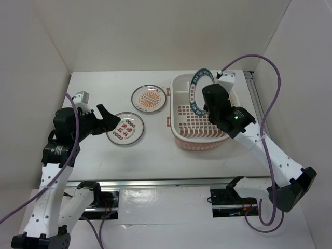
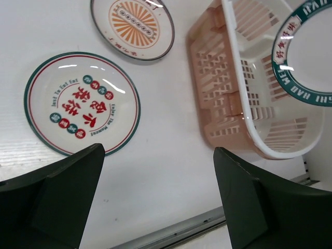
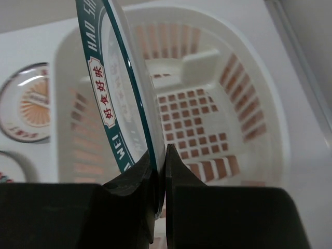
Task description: Load the plates into the dish rack
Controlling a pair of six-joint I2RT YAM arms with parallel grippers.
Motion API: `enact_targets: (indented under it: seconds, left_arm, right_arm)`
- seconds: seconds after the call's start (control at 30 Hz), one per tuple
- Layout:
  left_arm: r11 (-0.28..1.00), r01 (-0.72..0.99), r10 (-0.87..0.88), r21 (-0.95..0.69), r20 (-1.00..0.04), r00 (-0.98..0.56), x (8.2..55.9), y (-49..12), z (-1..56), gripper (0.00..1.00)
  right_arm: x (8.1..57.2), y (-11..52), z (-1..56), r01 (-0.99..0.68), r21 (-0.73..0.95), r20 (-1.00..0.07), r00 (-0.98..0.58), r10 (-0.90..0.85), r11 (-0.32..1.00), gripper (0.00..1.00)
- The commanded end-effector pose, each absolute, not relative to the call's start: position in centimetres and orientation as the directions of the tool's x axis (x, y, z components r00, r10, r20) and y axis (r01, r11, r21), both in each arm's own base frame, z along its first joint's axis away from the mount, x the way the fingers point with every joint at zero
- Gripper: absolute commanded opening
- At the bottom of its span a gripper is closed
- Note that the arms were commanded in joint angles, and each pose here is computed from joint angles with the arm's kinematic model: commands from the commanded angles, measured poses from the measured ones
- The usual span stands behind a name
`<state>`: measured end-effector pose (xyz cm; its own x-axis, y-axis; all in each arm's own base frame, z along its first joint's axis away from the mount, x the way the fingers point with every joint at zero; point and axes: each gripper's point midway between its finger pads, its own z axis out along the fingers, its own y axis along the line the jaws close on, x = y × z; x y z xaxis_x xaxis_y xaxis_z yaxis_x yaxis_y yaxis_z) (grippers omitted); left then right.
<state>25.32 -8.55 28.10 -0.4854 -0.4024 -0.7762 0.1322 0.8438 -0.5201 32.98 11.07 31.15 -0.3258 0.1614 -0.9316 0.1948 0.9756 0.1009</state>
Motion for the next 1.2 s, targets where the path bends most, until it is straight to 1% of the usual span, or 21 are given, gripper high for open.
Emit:
enact_targets:
  seconds: [0.0,0.1,0.33,0.43,0.53,0.73,0.87,1.17]
  left_arm:
    - [0.889,0.116,-0.346,-0.443,-0.815,-0.464,24.6,-7.4,28.1,1.0]
    - [0.886,0.11,-0.354,-0.451,-0.81,-0.467,24.2,-7.4,27.6,1.0]
    - [0.874,0.092,-0.384,-0.478,-0.792,-0.474,24.4,-7.5,27.3,1.0]
    - [0.867,0.067,-0.398,-0.493,-0.769,-0.501,24.6,-7.6,26.6,1.0]
    - [0.866,0.056,-0.407,-0.497,-0.766,-0.498,24.7,-7.5,26.6,1.0]
    - [0.874,0.05,-0.402,-0.483,-0.778,-0.483,24.6,-7.2,26.7,1.0]
    - [0.876,0.044,-0.403,-0.48,-0.78,-0.479,24.5,-7.0,26.6,1.0]
    - [0.879,0.032,-0.404,-0.476,-0.777,-0.482,24.5,-6.8,26.1,1.0]
  right_arm:
    - [31.3,7.4,30.3,0.401,0.031,-0.937,-0.307,0.166,0.915,0.0]
    - [30.6,7.4,28.2,0.394,-0.01,-0.922,-0.36,0.144,0.919,0.0]
    - [29.3,9.7,25.5,0.368,-0.035,-0.903,-0.409,0.128,0.929,0.0]
    - [28.9,10.3,24.4,0.354,-0.068,-0.894,-0.437,0.1,0.933,0.0]
    - [28.6,10.9,22.9,0.356,-0.102,-0.882,-0.464,0.081,0.929,0.0]
    - [28.6,10.6,22.1,0.376,-0.128,-0.878,-0.474,0.071,0.917,0.0]
    - [28.5,11.1,21.1,0.36,-0.154,-0.866,-0.498,0.05,0.92,0.0]
    - [28.4,12.0,20.5,0.35,-0.145,-0.861,-0.506,0.056,0.925,0.0]
